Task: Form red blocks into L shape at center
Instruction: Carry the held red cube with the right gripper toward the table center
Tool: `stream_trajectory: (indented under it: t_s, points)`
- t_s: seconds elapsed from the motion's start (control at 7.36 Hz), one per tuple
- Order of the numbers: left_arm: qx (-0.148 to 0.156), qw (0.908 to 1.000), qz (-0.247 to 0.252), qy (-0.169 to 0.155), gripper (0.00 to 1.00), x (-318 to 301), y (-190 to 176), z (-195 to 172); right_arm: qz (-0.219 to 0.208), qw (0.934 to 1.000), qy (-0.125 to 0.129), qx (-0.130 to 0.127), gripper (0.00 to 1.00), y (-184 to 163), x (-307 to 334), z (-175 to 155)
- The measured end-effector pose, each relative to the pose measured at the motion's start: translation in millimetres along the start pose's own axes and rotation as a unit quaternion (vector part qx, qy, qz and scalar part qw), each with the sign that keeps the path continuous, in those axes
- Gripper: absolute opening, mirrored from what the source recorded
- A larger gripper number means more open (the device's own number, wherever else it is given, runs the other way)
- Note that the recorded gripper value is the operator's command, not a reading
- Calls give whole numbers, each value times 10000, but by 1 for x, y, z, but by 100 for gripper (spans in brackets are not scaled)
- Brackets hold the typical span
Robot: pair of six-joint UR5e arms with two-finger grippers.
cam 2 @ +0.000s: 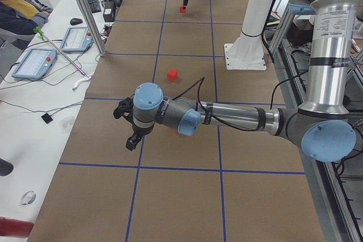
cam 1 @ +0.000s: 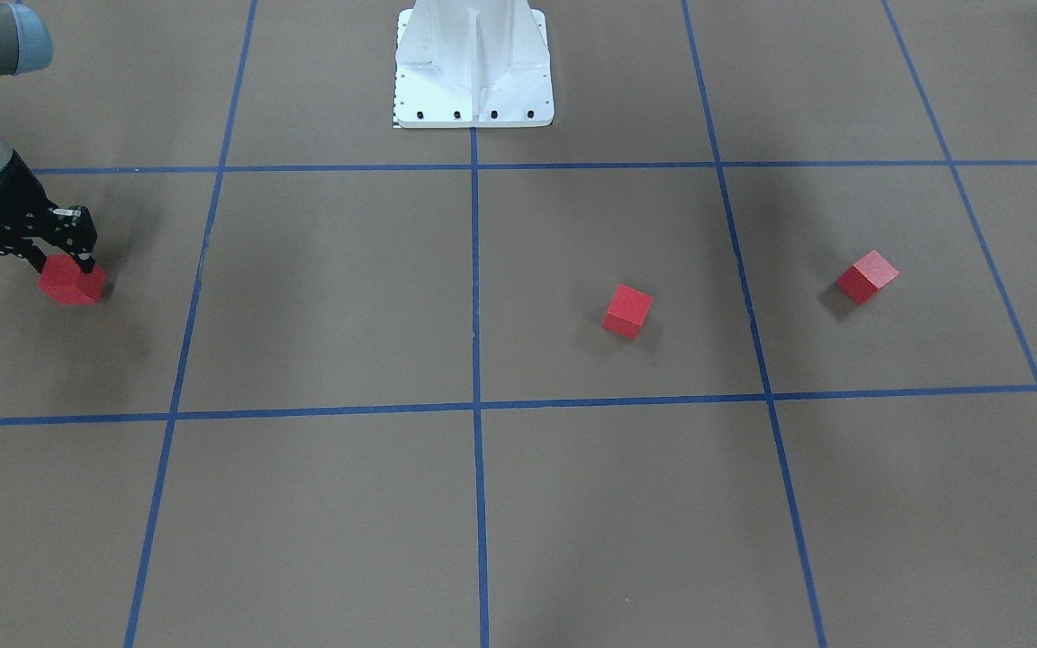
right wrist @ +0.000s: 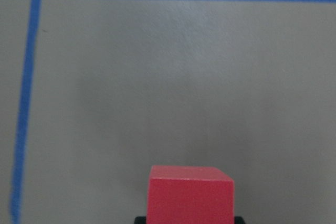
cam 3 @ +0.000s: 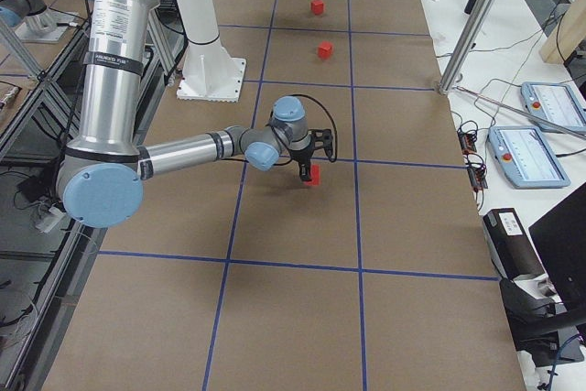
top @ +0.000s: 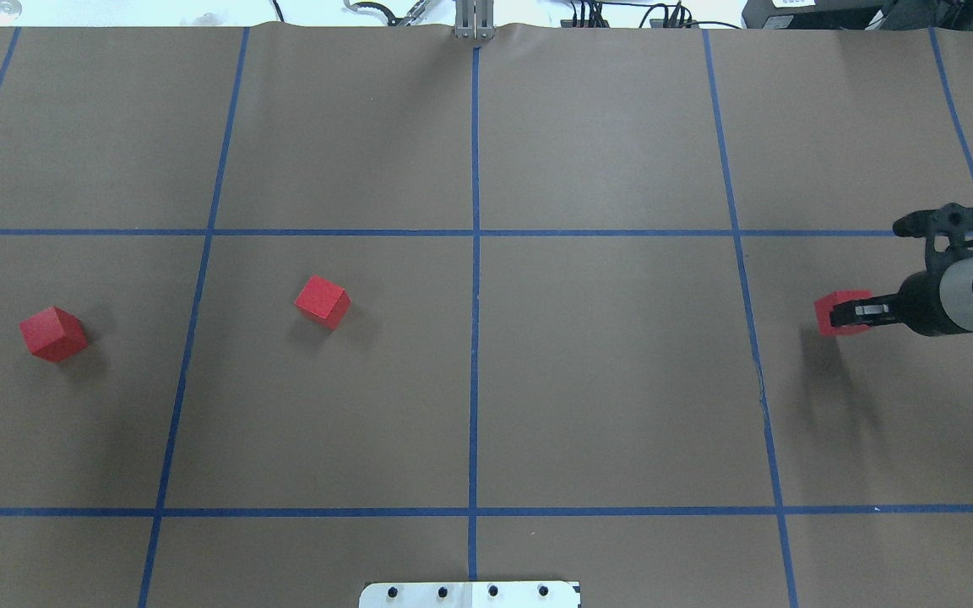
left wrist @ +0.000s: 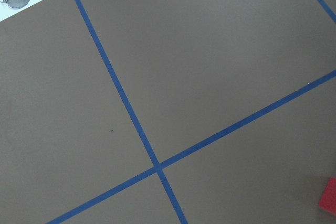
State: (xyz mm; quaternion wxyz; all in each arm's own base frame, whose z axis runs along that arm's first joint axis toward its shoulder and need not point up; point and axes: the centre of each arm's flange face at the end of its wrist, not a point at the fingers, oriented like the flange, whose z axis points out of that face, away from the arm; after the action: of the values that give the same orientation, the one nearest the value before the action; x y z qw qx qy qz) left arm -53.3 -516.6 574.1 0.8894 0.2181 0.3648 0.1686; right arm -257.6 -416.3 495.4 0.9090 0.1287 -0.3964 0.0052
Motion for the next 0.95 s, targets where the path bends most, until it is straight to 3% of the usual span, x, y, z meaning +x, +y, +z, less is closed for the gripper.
stream_trajectory:
  t_s: [0.14,0.41,0.68,0.95]
  points:
    - [-5,10000,-5,5,100,0,0,0,-107,9999,-55,48,0,-33,-48,-3]
    - [-14,10000,-19,11,100,0,1,1,-167,9998,85,-121,0,-88,-165,-11]
    - [-20,10000,-46,12,100,-1,1,2,-108,9997,150,-141,0,-110,-267,4]
    - [-24,10000,-74,13,100,-1,1,2,211,9995,164,-159,0,-110,-345,24]
